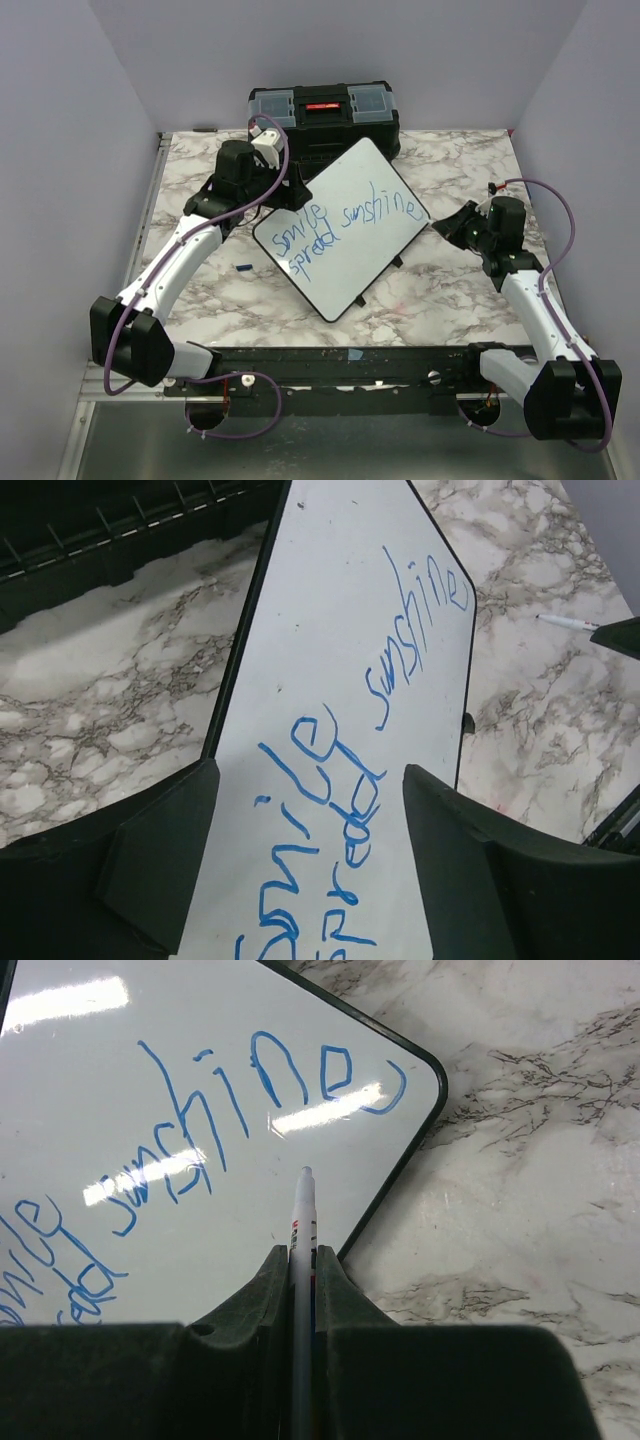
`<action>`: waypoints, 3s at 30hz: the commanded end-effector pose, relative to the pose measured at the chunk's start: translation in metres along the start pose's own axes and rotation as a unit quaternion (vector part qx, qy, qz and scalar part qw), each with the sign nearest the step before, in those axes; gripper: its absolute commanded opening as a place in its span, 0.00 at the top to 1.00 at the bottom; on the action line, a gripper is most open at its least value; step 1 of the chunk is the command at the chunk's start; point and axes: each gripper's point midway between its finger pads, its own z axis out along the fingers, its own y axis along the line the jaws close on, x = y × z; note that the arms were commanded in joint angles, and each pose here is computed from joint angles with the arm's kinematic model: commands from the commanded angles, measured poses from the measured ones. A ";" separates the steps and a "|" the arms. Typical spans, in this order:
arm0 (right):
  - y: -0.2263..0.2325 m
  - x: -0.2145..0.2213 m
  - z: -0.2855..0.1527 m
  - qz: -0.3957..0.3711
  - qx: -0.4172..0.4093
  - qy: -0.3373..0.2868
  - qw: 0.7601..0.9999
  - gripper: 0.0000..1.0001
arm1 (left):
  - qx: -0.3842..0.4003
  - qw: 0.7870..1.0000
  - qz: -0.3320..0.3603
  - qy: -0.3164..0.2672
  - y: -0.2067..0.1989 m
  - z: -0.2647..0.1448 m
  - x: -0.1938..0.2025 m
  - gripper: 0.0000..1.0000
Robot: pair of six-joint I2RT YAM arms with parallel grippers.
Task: Write a sentence on the whiteboard
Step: Put down the whiteboard on the whiteboard stand, then move the whiteboard to the center of the board.
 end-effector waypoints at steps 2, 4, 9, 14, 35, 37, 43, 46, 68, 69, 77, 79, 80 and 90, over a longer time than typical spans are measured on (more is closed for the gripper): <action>0.010 -0.011 0.000 -0.005 -0.018 -0.007 1.000 0.99 | -0.014 0.999 0.002 -0.032 -0.002 -0.002 -0.024 0.20; 0.011 -0.012 0.000 -0.004 -0.018 -0.007 1.000 0.99 | -0.016 0.999 0.001 -0.035 -0.001 -0.003 -0.026 0.20; 0.012 -0.013 0.002 -0.001 -0.022 -0.006 1.000 0.99 | -0.032 0.999 -0.006 -0.040 0.003 -0.009 -0.029 0.17; 0.020 -0.017 0.001 0.003 -0.035 -0.008 0.999 0.99 | -0.101 0.994 -0.027 -0.042 0.026 -0.030 -0.024 0.16; 0.084 -0.041 0.018 -0.008 -0.103 -0.007 0.995 0.99 | -0.330 0.916 -0.214 -0.082 0.092 -0.129 0.069 0.19; 0.092 -0.037 0.019 -0.014 -0.108 -0.003 0.994 0.99 | -0.342 0.905 -0.240 -0.079 0.099 -0.126 0.083 0.13; 0.110 -0.024 0.023 -0.030 -0.118 0.007 0.993 0.99 | -0.376 0.864 -0.332 -0.043 0.124 -0.117 0.122 0.02; 0.112 -0.020 0.024 -0.029 -0.121 0.010 0.992 0.99 | -0.365 0.852 -0.374 -0.024 0.130 -0.106 0.135 0.04; 0.105 -0.004 0.029 -0.035 -0.126 0.023 0.991 0.99 | -0.489 0.644 -0.588 -0.025 0.164 -0.096 0.198 0.34; 0.104 -0.003 0.029 -0.035 -0.126 0.024 0.991 0.99 | -0.484 0.640 -0.595 -0.034 0.165 -0.095 0.198 0.36; 0.097 0.007 0.034 -0.030 -0.120 0.036 0.992 0.99 | -0.490 0.630 -0.602 -0.010 0.171 -0.078 0.199 0.31; 0.098 0.004 0.035 -0.032 -0.125 0.026 0.991 0.99 | -0.494 0.627 -0.602 0.004 0.173 -0.072 0.202 0.30; 0.097 0.004 0.036 -0.033 -0.123 0.025 0.991 0.99 | -0.496 0.625 -0.603 0.010 0.174 -0.069 0.205 0.31; 0.091 0.013 0.038 -0.032 -0.121 0.034 0.992 0.99 | -0.518 0.610 -0.598 0.046 0.178 -0.055 0.213 0.38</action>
